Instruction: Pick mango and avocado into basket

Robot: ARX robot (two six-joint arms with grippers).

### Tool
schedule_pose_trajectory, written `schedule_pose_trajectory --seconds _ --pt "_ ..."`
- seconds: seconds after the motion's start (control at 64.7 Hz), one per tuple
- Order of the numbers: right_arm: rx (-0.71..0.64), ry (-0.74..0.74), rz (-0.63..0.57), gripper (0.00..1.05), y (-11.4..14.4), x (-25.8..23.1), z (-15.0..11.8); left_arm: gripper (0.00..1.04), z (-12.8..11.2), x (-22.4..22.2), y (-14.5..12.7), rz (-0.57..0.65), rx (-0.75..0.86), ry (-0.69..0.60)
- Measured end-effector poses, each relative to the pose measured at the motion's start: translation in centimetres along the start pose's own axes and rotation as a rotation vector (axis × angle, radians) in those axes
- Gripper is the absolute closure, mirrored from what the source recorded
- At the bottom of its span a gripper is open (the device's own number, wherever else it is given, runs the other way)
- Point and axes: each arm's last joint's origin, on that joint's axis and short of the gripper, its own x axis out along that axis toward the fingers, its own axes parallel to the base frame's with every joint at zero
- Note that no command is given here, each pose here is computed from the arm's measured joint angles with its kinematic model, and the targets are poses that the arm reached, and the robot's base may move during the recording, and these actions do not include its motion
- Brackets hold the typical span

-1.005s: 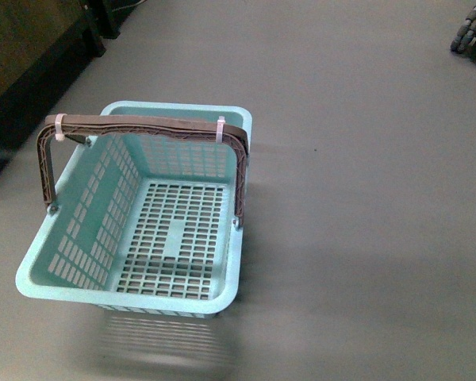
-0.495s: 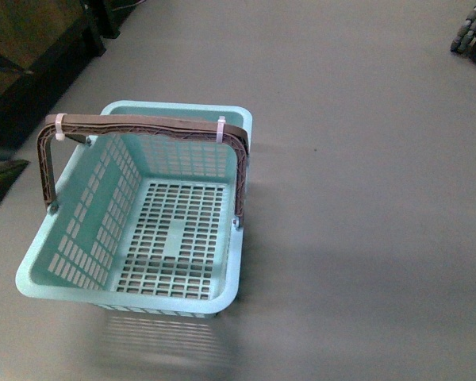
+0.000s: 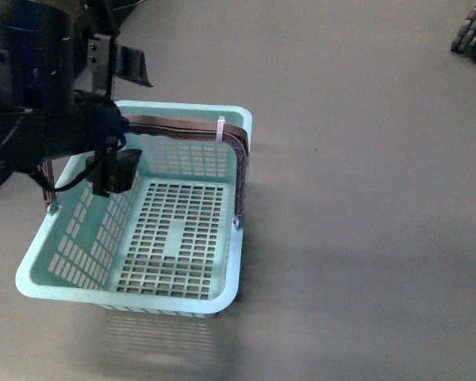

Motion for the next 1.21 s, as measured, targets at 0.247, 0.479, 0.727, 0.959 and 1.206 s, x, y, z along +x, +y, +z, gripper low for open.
schedule_pose_trajectory --seconds 0.247,0.479,0.727,0.959,1.206 --pt "0.0 0.0 0.0 0.09 0.0 0.0 0.0 0.34 0.3 2.0 -0.6 0.008 0.014 -0.036" --pt "0.0 0.0 0.0 0.09 0.0 0.0 0.0 0.73 0.6 3.0 0.2 0.106 0.034 -0.066" --pt "0.0 0.0 0.0 0.09 0.0 0.0 0.0 0.9 0.8 2.0 -0.5 0.12 0.012 -0.048" --pt "0.0 0.0 0.0 0.09 0.0 0.0 0.0 0.9 2.6 -7.3 -4.2 0.018 -0.074 -0.065" --pt "0.0 0.0 0.0 0.09 0.0 0.0 0.0 0.9 6.2 -19.0 -8.5 -0.125 -0.199 -0.125"
